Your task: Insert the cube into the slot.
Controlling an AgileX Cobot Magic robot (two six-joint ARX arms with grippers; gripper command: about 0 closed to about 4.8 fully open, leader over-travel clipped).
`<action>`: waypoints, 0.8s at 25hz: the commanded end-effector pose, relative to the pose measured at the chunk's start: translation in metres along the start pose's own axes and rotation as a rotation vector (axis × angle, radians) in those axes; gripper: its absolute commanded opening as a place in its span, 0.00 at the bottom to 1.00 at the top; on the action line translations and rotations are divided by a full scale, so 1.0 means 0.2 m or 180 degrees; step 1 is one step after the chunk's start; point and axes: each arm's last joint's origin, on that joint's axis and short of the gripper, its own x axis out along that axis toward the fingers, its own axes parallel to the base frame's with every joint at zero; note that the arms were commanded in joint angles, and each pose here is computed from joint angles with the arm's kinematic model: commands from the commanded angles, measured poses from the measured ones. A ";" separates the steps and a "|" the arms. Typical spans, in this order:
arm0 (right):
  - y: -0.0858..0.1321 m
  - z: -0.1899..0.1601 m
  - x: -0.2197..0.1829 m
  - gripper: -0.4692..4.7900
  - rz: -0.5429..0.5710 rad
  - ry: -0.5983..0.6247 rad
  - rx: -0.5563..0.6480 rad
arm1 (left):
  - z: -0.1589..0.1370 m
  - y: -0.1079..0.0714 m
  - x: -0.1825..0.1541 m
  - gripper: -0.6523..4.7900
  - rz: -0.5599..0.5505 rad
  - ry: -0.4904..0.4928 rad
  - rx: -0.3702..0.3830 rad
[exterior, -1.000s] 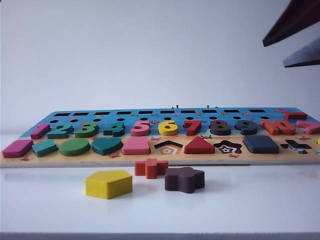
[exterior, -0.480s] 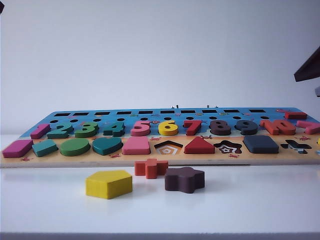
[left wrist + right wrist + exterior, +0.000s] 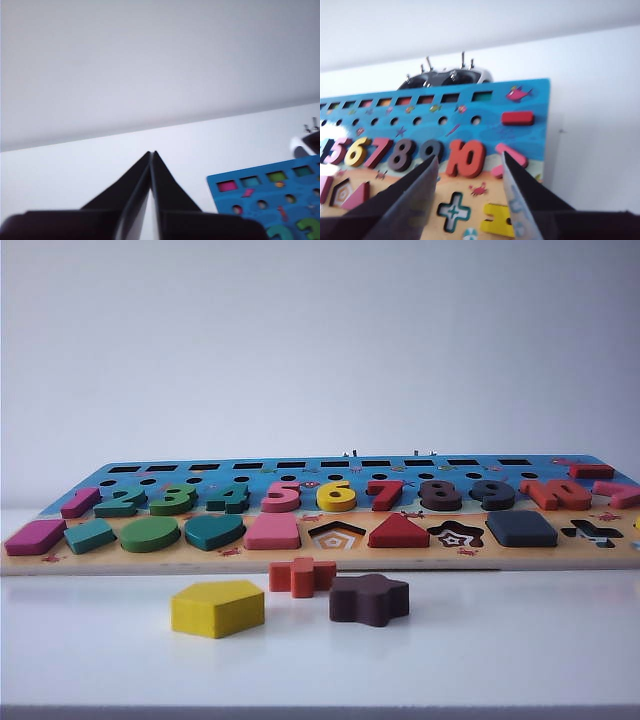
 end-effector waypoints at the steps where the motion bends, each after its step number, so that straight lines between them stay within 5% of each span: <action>1: -0.01 0.00 -0.02 0.54 -0.0097 -0.0176 -0.0034 | -0.09 0.02 0.00 0.13 0.0326 -0.0042 0.0094; 10: -0.07 -0.06 -0.04 0.54 -0.0358 -0.0314 -0.0012 | -0.46 0.01 0.01 0.13 0.0626 0.0393 0.0112; 20: -0.11 -0.16 -0.01 0.54 -0.0591 -0.0137 0.0020 | -0.49 0.01 0.00 0.13 0.0595 0.0622 0.0058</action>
